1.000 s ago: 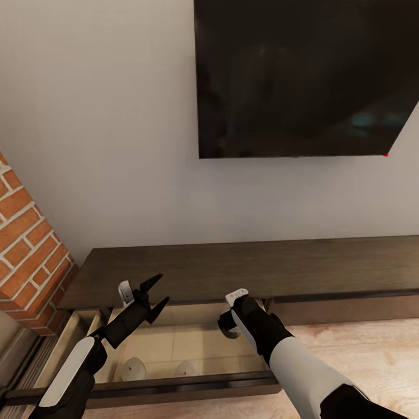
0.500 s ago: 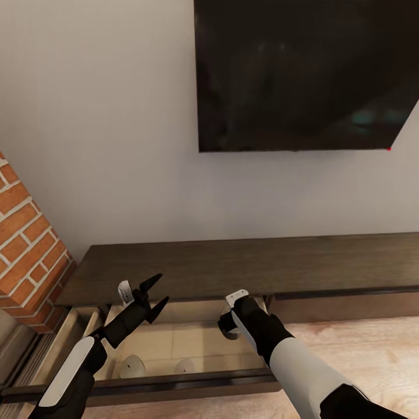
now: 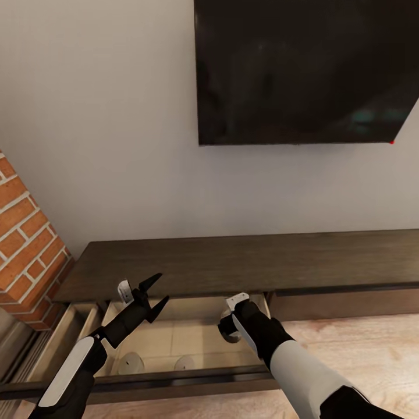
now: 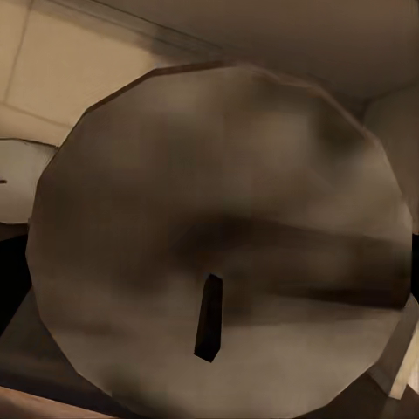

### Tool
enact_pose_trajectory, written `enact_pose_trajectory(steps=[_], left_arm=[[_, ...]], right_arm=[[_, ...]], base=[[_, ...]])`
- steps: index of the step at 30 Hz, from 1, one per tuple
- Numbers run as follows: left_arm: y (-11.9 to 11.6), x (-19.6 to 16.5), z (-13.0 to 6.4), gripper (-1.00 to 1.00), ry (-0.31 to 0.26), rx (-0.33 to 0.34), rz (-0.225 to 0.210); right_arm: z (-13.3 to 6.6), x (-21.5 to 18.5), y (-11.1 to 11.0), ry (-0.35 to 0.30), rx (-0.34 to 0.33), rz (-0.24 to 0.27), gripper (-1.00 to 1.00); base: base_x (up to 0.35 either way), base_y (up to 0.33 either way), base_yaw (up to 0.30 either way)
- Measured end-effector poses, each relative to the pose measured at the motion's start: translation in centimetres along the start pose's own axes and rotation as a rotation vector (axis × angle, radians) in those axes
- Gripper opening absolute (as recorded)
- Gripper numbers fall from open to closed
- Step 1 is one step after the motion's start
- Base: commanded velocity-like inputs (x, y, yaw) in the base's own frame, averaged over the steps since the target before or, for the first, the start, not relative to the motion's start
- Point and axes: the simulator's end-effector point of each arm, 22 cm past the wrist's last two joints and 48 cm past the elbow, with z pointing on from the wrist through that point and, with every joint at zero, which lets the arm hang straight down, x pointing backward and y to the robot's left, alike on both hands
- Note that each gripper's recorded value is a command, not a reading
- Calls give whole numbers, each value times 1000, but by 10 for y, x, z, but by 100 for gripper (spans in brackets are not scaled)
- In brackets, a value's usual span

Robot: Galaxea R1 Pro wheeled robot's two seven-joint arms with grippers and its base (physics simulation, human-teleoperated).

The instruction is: Place each of the two pumpkins and all three candles from the living room inside a cabinet in the living room (use any cabinet), then make sure every cabinet is closed, and position the cauldron so it is next to a table in the living room.

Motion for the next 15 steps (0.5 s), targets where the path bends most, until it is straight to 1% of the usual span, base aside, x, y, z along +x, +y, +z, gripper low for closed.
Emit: enact_pose_trajectory(steps=[8, 13, 15], left_arm=[[16, 0, 0, 100, 5, 0, -1], [27, 1, 1, 100, 10, 0, -3], [30, 1, 1, 100, 10, 1, -2]], right_arm=[[25, 31, -1, 55, 5, 4, -100], [46, 51, -3, 51, 11, 8, -100], [51, 55, -3, 51, 12, 6, -100]], base=[[0, 0, 0], [0, 0, 0], [0, 0, 0]])
